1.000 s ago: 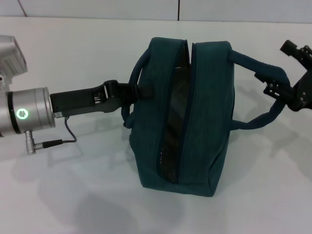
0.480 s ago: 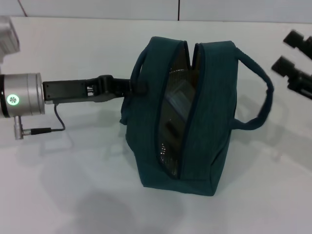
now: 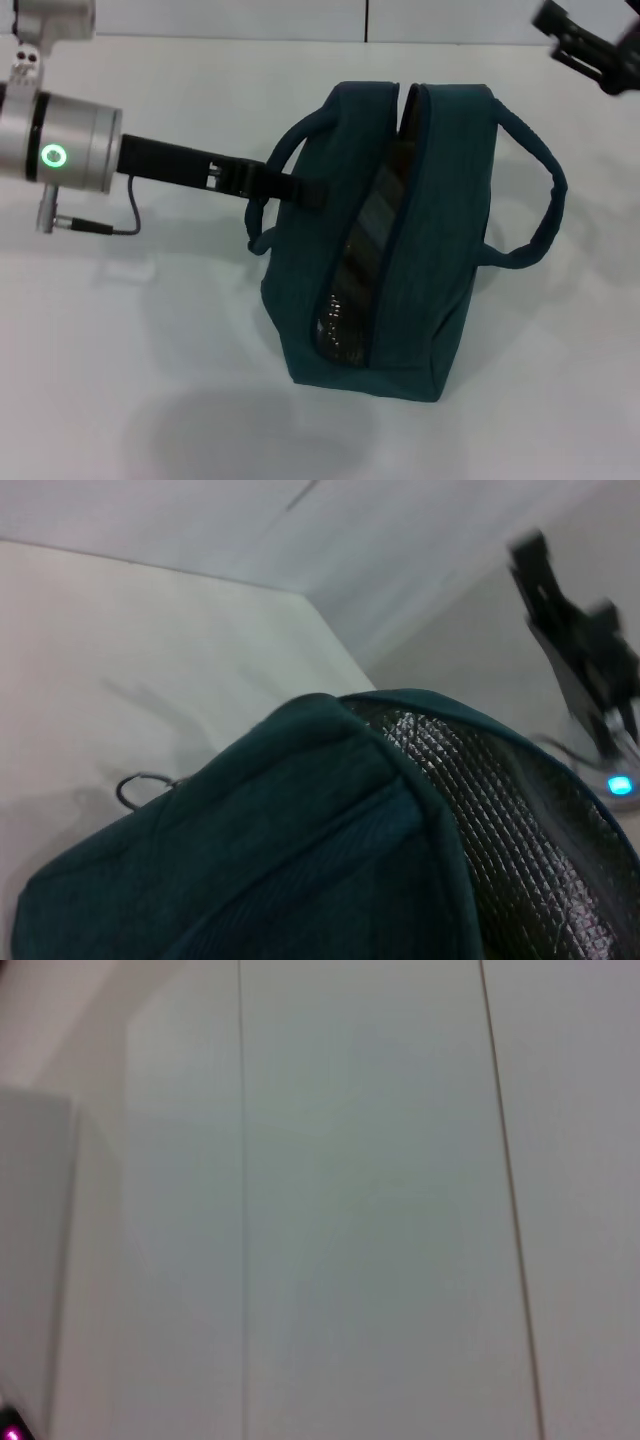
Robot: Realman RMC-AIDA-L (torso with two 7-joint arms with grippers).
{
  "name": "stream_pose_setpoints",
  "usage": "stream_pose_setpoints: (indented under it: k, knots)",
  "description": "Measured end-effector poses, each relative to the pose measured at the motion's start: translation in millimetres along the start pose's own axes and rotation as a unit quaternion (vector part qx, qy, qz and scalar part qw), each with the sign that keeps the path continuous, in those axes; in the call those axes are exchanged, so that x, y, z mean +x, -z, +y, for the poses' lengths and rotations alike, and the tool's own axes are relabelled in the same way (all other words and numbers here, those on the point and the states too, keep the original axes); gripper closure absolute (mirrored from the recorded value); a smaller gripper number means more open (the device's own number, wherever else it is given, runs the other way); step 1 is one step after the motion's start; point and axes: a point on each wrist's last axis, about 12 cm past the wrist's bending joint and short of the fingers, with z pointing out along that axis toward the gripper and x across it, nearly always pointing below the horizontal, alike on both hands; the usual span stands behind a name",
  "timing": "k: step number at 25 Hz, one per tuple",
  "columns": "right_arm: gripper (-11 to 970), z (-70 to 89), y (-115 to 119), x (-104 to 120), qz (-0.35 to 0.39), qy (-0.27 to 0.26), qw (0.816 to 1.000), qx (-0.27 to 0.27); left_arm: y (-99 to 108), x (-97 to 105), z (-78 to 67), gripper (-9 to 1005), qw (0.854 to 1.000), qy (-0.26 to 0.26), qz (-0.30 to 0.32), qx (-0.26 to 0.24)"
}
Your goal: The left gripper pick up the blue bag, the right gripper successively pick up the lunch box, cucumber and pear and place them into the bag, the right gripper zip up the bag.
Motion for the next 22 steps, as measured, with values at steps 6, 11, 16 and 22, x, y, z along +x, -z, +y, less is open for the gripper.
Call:
stream_pose_setpoints:
  k: [6,11,16,22]
  knots:
    - [75,-14.8,-44,9,0.083,0.075,0.993,0.031,-1,-17,-4.8,926,0.999,-0.026,0.017,-0.007]
    - [75,-13.9,-71,17,0.149,0.119,0.982,0.015,5,-24,-8.7,925,0.999,-0.045,0.022,-0.010]
    - [75,-5.6,-79,26,0.182,0.142,0.973,-0.016,9,-28,-12.2,925,0.998,-0.058,0.030,-0.009]
    - [76,22.3,-78,46,0.229,0.127,0.961,-0.090,9,-28,-12.8,924,0.996,-0.068,0.049,-0.016]
